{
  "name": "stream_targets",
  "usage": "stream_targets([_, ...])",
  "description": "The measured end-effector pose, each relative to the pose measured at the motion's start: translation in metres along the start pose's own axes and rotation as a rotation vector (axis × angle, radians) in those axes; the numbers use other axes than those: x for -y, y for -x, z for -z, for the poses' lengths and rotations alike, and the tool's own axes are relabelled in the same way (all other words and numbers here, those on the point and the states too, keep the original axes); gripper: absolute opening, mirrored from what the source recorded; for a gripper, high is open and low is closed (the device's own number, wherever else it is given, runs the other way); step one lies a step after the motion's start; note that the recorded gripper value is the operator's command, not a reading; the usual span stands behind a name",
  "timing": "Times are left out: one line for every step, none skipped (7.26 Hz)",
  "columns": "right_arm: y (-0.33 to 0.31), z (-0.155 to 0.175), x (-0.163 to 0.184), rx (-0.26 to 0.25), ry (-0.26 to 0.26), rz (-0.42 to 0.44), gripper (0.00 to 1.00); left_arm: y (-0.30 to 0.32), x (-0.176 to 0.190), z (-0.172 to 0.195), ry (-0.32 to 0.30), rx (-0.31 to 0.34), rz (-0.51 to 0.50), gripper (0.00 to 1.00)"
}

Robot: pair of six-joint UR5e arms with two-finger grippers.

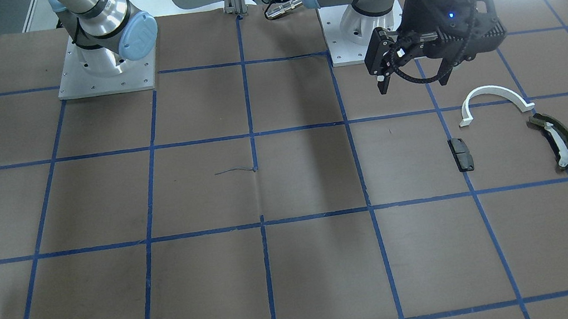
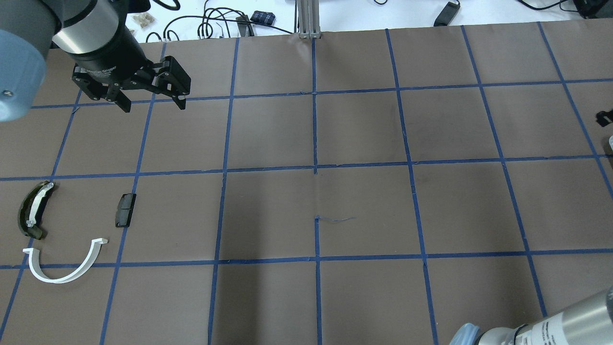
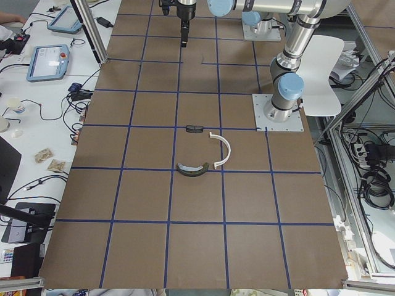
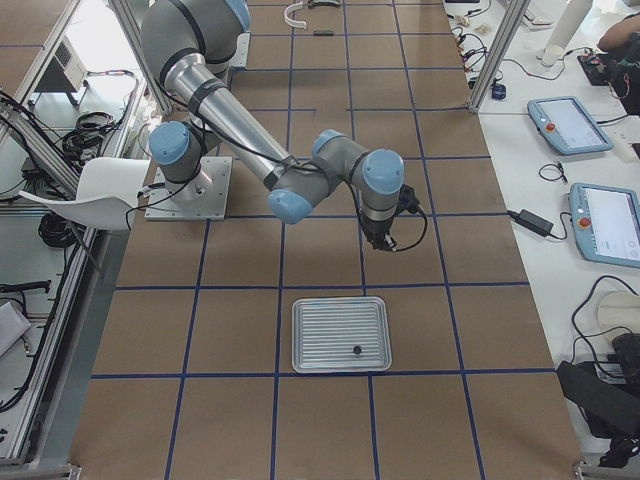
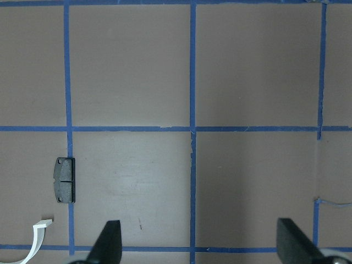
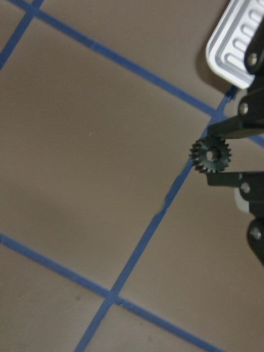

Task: Place bearing gear from tray to pile

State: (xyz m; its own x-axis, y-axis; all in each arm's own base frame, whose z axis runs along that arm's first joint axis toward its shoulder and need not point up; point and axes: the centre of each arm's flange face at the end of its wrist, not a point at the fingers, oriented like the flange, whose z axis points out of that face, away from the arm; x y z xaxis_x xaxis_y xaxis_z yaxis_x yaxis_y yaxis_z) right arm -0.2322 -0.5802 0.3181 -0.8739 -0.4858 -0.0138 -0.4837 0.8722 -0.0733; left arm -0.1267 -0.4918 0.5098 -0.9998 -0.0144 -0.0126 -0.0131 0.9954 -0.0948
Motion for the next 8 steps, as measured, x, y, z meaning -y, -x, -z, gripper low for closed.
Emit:
stream_targets([0.059,-0.009,0.059,0.014,0.019,-0.068,0.09,0.0,0.0,0.0,-0.001,0.0,0.0,1.0])
stream_targets([0.123,-0.018,0.111,0.025,0.031,-0.164,0.09,0.0,0.0,0.001,-0.002,0.0,0.0,1.0])
stream_targets([0.193,-0.031,0.156,0.037,0.045,-0.266,0.09,0.0,0.0,0.001,-0.003,0.0,0.0,1.0])
stream_targets([0.269,-0.048,0.194,0.039,0.051,-0.363,0.11,0.0,0.0,0.001,-0.003,0.0,-0.001,1.0])
stream_targets([0.339,-0.062,0.221,0.036,0.042,-0.442,0.12,-0.001,0.0,0.001,-0.002,0.0,-0.001,1.0])
stream_targets([0.404,-0.078,0.239,0.035,0.033,-0.511,0.14,-0.001,0.0,0.0,-0.002,-0.001,-0.001,1.0])
stream_targets([0.459,-0.097,0.25,0.035,0.023,-0.557,0.16,-0.001,0.0,0.0,-0.001,-0.001,0.0,1.0])
stream_targets([0.498,-0.117,0.254,0.033,0.027,-0.577,0.37,0.0,0.0,0.0,0.0,-0.001,0.0,1.0])
